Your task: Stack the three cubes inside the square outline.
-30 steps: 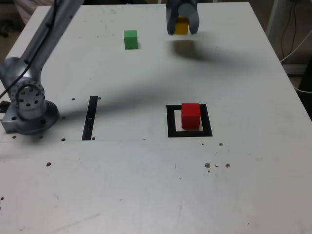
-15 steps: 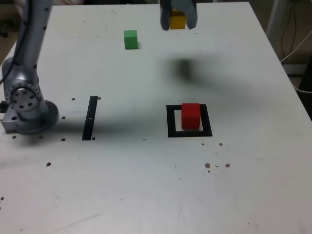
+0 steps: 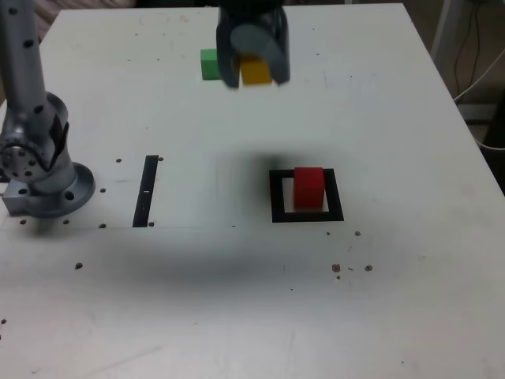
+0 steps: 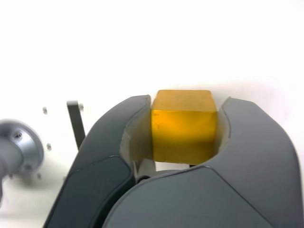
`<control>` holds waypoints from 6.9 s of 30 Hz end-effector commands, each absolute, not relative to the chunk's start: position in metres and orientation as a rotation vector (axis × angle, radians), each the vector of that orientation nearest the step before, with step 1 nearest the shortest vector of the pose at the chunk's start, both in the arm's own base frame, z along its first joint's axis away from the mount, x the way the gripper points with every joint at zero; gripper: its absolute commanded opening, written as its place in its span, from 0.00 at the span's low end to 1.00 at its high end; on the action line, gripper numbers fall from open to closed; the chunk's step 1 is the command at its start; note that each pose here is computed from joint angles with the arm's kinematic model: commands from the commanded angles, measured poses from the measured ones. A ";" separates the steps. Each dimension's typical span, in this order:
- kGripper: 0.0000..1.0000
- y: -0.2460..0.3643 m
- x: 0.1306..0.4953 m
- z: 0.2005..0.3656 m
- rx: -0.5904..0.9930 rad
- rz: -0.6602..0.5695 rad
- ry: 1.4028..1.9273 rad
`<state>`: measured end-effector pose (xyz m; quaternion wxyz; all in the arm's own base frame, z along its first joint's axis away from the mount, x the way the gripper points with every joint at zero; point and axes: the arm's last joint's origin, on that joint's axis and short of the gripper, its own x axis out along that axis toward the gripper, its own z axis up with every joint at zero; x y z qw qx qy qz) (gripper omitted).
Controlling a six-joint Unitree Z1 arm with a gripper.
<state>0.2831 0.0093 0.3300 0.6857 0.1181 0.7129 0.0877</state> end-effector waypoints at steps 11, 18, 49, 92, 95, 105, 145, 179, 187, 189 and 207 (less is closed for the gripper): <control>0.34 -0.039 0.305 0.314 0.214 0.071 1.628; 0.34 -0.054 0.334 0.301 0.240 0.058 1.697; 0.33 -0.064 0.372 0.258 0.154 0.055 1.732; 0.99 -0.047 0.357 0.269 0.173 0.021 1.739; 0.99 -0.044 0.354 0.273 0.177 0.021 1.741; 1.00 -0.012 0.325 0.309 0.122 0.010 1.700; 0.99 0.270 0.254 0.286 0.032 0.317 1.751; 0.99 0.298 0.243 0.232 -0.066 0.247 1.836; 0.94 0.300 0.246 0.224 -0.081 0.223 1.845; 0.90 0.301 0.247 0.223 -0.081 0.224 1.844; 0.62 0.301 0.253 0.217 -0.082 0.201 1.856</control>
